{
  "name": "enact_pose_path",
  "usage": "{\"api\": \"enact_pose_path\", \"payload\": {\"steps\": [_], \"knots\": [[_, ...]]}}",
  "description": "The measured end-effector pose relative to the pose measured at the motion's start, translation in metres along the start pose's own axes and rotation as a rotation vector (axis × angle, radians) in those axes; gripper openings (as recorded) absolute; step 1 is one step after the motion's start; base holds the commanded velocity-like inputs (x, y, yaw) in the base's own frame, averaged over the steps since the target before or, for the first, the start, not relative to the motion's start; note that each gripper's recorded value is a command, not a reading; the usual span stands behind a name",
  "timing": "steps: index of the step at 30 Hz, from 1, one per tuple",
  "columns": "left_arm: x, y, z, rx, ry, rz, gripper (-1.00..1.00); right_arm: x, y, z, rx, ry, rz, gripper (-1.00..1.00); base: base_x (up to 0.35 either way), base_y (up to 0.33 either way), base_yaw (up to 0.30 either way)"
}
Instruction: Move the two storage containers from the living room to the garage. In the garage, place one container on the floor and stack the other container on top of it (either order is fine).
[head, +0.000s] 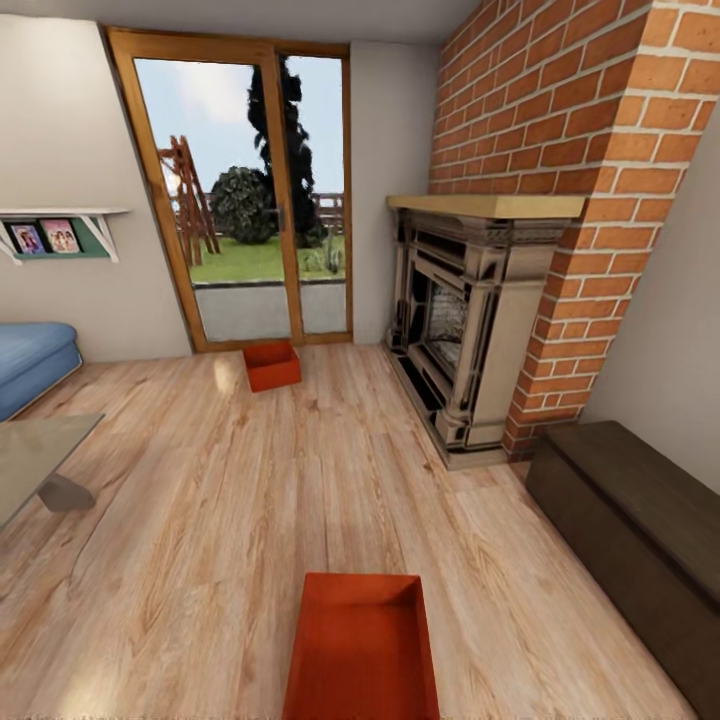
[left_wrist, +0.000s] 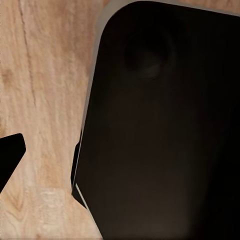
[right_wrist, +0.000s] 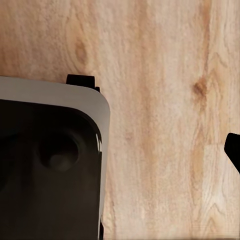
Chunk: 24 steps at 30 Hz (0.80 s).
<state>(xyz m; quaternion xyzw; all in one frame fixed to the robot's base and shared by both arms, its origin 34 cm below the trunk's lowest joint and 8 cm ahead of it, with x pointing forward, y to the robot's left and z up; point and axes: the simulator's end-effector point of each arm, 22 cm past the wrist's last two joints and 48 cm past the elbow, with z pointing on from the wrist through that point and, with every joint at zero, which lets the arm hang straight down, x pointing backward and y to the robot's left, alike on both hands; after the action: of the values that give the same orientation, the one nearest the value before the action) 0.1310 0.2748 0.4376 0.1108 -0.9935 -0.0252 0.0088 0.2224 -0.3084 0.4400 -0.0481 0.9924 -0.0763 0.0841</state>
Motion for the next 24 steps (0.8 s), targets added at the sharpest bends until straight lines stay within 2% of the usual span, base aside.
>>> {"api": "enact_pose_path", "payload": {"steps": [24], "knots": [[0.014, 0.005, 0.0, -0.01, 0.037, 0.003, 1.0, 0.015, 0.005, 0.0, -0.007, 0.04, 0.001, 1.0, 0.0, 0.0, 0.0]]}}
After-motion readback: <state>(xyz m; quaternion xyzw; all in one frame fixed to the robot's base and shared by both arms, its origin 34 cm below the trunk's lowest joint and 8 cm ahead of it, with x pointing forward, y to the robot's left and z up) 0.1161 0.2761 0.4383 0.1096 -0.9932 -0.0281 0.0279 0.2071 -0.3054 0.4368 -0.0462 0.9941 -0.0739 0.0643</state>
